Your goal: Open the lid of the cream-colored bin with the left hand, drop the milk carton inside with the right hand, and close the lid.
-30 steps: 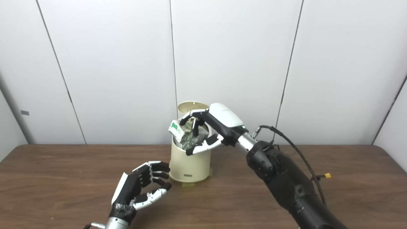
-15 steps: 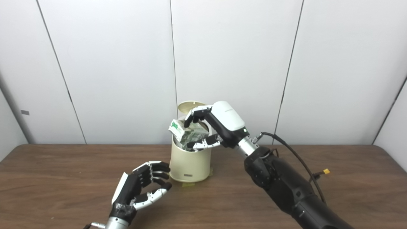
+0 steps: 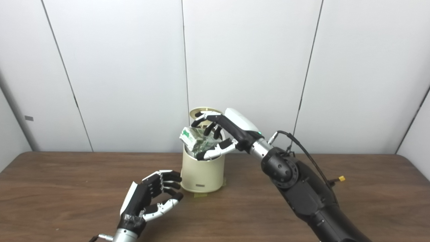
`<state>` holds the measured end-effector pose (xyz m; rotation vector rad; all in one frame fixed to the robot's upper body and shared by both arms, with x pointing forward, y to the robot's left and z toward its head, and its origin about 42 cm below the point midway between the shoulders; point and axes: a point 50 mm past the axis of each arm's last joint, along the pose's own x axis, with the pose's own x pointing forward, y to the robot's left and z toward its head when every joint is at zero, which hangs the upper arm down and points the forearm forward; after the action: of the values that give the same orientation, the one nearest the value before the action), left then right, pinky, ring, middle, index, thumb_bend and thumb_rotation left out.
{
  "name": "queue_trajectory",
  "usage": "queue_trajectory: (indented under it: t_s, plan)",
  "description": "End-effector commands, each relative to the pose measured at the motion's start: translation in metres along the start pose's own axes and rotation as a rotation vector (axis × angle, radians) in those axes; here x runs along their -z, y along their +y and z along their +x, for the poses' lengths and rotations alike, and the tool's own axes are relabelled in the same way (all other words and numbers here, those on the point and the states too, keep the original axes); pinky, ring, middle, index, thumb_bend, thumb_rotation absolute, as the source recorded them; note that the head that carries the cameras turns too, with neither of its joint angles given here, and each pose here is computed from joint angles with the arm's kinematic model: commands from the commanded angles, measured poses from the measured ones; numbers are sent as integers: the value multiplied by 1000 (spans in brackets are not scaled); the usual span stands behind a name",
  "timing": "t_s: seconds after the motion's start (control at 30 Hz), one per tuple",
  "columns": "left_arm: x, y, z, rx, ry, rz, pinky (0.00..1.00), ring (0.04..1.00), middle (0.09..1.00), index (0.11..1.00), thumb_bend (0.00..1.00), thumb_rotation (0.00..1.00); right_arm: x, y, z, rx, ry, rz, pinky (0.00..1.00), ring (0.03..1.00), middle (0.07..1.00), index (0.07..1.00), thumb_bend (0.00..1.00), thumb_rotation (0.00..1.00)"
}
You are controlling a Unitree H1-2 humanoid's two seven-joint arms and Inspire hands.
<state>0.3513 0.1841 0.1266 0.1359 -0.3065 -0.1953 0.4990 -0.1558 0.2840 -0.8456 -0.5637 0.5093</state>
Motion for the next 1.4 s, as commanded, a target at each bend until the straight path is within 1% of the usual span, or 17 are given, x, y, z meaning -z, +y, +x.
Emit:
queue_trajectory:
  t_s: [0.0,0.17,0.3,0.4,0.47,0.5,0.57,0.7,0.93,0.97,1.0,1.07,1.1,1.2,1.27,1.3,1.37]
  plan:
    - [8,-2,-7,8,14,-1,543,618,665,653,541,0,-7,2,6,-53,-8,-6,434,594,864,805,608,339]
    - [7,-2,-6,4,19,-7,543,616,663,651,548,0,-7,6,7,-82,-2,-16,454,605,847,780,606,365]
    - [7,-2,-6,6,16,-5,536,612,662,648,546,0,-7,7,8,-89,7,-21,465,617,845,767,606,347]
    - [7,-2,-5,7,15,-1,536,611,662,648,544,0,-8,7,8,-101,21,-39,459,625,852,766,608,369]
    - [6,-3,-5,7,16,-1,532,608,660,647,545,0,-8,7,8,-98,25,-54,463,634,854,766,613,380]
    - [6,-3,-5,6,13,-2,532,607,659,646,543,0,-8,6,8,-89,24,-59,469,647,852,763,617,365]
    - [6,-3,-5,6,11,-1,530,604,658,645,544,0,-12,2,7,-61,16,-84,509,688,850,760,615,342]
    - [7,-3,-5,6,19,-6,540,619,665,648,546,0,-17,-8,8,-4,-17,-142,585,743,836,745,621,355]
    - [8,-3,-4,11,14,5,543,618,668,651,541,0,-18,-15,7,92,-64,-175,607,739,799,720,614,345]
    - [8,-3,-4,10,15,2,545,618,669,651,542,0,-19,-15,7,114,-81,-179,607,738,795,718,614,345]
    - [8,-3,-4,10,12,-2,545,619,668,650,543,0,-20,-16,6,139,-101,-188,625,743,784,711,625,320]
    - [8,-3,-5,8,11,-7,540,618,666,651,540,0,-23,-18,5,186,-137,-211,655,759,780,713,628,306]
    - [8,-3,-5,8,10,-7,538,616,664,652,540,0,-25,-20,5,220,-157,-223,691,780,788,716,631,297]
    - [9,-3,-4,10,13,-3,531,616,666,650,536,0,-29,-24,5,296,-196,-230,727,793,792,716,641,264]
    - [9,-3,-4,10,14,-3,531,616,667,650,536,0,-32,-28,5,338,-212,-229,732,792,790,715,641,256]
    - [10,-3,-4,9,15,-3,529,613,666,651,537,0,-34,-29,5,351,-217,-229,693,770,777,708,636,244]
    - [10,-4,-3,9,16,1,526,609,665,650,537,0,-36,-31,5,378,-235,-220,659,747,762,697,639,227]
